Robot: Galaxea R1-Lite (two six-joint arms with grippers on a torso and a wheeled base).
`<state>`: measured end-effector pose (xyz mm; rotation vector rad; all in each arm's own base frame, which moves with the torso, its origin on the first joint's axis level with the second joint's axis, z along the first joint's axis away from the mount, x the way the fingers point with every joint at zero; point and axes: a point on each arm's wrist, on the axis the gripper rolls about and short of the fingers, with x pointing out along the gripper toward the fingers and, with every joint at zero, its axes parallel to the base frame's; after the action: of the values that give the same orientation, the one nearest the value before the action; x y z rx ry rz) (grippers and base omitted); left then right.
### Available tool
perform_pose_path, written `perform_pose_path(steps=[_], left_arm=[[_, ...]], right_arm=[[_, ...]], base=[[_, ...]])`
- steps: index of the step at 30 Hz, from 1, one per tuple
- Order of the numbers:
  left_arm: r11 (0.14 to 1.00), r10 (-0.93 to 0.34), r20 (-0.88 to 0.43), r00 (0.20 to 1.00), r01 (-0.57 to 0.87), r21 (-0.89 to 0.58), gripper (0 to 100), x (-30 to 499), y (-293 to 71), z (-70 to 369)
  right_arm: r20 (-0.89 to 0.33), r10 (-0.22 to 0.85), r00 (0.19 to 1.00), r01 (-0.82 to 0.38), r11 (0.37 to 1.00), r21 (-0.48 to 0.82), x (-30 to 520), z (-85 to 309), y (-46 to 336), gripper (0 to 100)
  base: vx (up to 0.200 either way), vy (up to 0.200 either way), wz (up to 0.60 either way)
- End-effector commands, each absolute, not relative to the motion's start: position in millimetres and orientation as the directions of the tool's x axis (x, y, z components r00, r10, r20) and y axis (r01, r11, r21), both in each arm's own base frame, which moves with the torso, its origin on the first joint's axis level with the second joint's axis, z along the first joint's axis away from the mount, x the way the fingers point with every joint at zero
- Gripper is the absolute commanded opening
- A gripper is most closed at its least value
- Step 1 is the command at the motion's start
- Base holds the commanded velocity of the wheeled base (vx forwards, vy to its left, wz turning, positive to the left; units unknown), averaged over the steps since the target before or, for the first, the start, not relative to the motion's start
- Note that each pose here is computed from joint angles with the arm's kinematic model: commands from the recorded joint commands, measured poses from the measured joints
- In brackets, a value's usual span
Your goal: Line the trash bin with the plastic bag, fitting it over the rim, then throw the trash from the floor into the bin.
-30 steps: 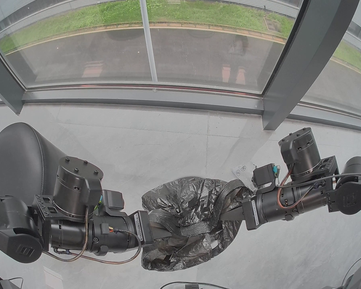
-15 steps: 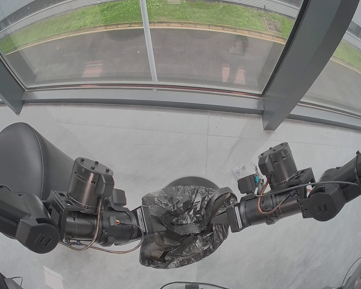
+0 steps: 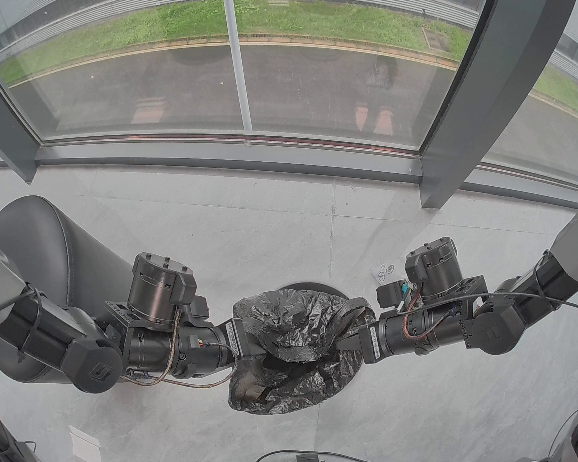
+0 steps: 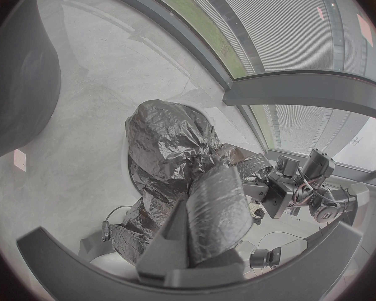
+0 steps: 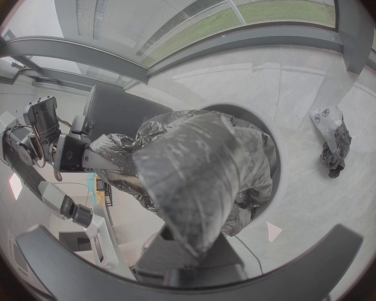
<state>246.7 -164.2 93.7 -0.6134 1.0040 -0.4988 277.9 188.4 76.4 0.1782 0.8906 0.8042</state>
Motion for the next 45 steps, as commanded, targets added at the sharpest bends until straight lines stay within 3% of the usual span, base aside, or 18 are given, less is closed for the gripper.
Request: perform_pose_path(steps=[1,20,45], left_arm=[[0.737,-0.627,-0.634,0.453,0.082,-0.671,0,258.3,-164.9,84.1],[0.751,-0.614,-0.664,0.427,0.059,-0.657,0,257.3,-164.9,66.6],[0.736,-0.645,-0.692,0.324,0.021,-0.677,0,241.0,-169.7,52.4]], right_arm=[[-0.632,0.684,0.365,-0.54,0.708,0.455,284.3,68.0,188.4,0],[-0.719,0.618,0.319,-0.563,0.734,0.381,266.0,40.2,171.7,0],[-0.709,0.613,0.349,-0.551,0.746,0.373,260.5,9.0,160.0,0]], base=[[0.0,0.0,0.0],[0.0,0.0,0.0],[0.0,0.0,0.0]])
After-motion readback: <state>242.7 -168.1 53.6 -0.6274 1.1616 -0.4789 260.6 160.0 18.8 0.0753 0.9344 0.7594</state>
